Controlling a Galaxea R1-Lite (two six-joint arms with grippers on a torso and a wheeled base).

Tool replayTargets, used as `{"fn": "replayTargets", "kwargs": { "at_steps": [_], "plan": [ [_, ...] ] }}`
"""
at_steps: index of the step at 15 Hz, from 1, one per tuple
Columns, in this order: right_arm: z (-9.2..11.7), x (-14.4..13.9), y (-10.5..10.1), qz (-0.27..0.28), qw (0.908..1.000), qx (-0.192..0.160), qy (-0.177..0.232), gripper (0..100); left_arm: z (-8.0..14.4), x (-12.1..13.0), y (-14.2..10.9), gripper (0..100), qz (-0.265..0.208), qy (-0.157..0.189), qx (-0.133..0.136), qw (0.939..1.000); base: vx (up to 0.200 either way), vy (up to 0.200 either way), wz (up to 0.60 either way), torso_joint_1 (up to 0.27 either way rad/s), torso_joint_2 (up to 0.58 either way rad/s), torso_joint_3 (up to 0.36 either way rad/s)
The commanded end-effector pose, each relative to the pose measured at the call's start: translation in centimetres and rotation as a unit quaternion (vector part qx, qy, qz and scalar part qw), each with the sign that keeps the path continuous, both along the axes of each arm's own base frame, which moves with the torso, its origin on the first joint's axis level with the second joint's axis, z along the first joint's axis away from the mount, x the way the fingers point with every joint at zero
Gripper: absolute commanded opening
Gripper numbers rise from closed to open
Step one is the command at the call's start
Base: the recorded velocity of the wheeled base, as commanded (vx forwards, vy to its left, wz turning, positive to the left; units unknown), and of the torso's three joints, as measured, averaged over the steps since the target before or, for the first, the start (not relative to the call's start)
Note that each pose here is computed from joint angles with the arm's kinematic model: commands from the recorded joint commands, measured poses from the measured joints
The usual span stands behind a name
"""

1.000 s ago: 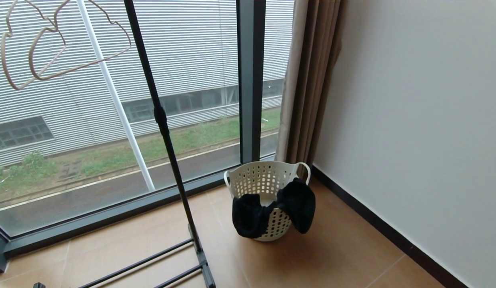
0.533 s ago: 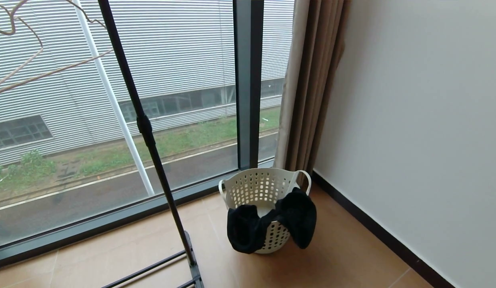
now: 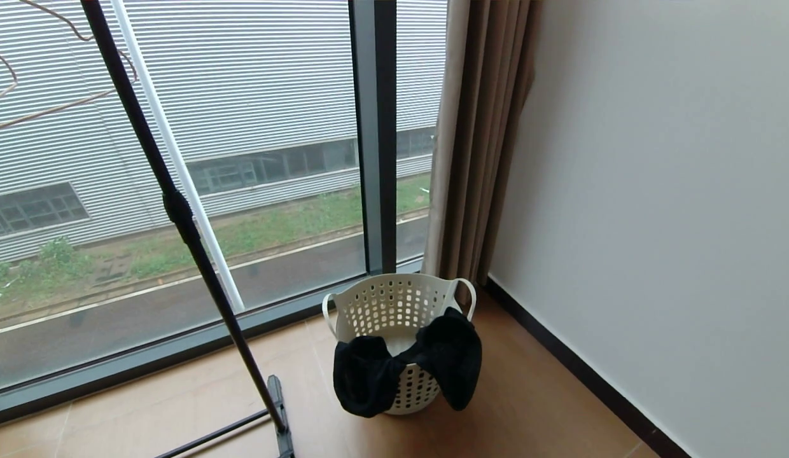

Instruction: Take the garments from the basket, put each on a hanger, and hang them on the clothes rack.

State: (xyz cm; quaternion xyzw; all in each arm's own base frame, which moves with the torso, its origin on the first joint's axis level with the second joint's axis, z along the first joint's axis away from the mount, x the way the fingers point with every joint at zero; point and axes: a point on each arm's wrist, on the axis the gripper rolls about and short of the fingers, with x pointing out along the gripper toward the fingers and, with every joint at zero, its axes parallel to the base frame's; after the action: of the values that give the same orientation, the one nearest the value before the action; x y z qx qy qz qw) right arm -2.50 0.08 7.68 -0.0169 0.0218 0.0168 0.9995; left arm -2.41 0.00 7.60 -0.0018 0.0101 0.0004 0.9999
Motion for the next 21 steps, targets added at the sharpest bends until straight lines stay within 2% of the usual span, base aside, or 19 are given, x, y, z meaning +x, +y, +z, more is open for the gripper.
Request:
{"fn": "replayTargets", "kwargs": {
  "at_steps": [1,2,12,21],
  "plan": [
    [0.0,0.0,0.0,0.001,1.0,0.0,0.0,100,0.0,0.01,0.0,100,0.0,0.001,0.0,1.0,0.2,0.0,0.0,0.002,-0.01,0.002],
    [0.0,0.0,0.0,0.001,1.0,0.0,0.0,100,0.0,0.01,0.0,100,0.001,0.001,0.0,1.0,0.2,0.0,0.0,-0.002,0.0,0.002],
    [-0.03,0.0,-0.02,-0.003,1.0,0.001,-0.001,100,-0.01,0.03,0.01,100,0.002,0.0,-0.001,1.0,0.0,0.0,0.0,0.0,0.0,-0.005],
    [0.01,-0.01,-0.02,-0.003,1.0,0.0,-0.001,100,-0.03,0.02,0.01,100,0.003,0.001,-0.005,1.0,0.0,0.0,0.0,0.001,0.0,-0.125]
  ]
}}
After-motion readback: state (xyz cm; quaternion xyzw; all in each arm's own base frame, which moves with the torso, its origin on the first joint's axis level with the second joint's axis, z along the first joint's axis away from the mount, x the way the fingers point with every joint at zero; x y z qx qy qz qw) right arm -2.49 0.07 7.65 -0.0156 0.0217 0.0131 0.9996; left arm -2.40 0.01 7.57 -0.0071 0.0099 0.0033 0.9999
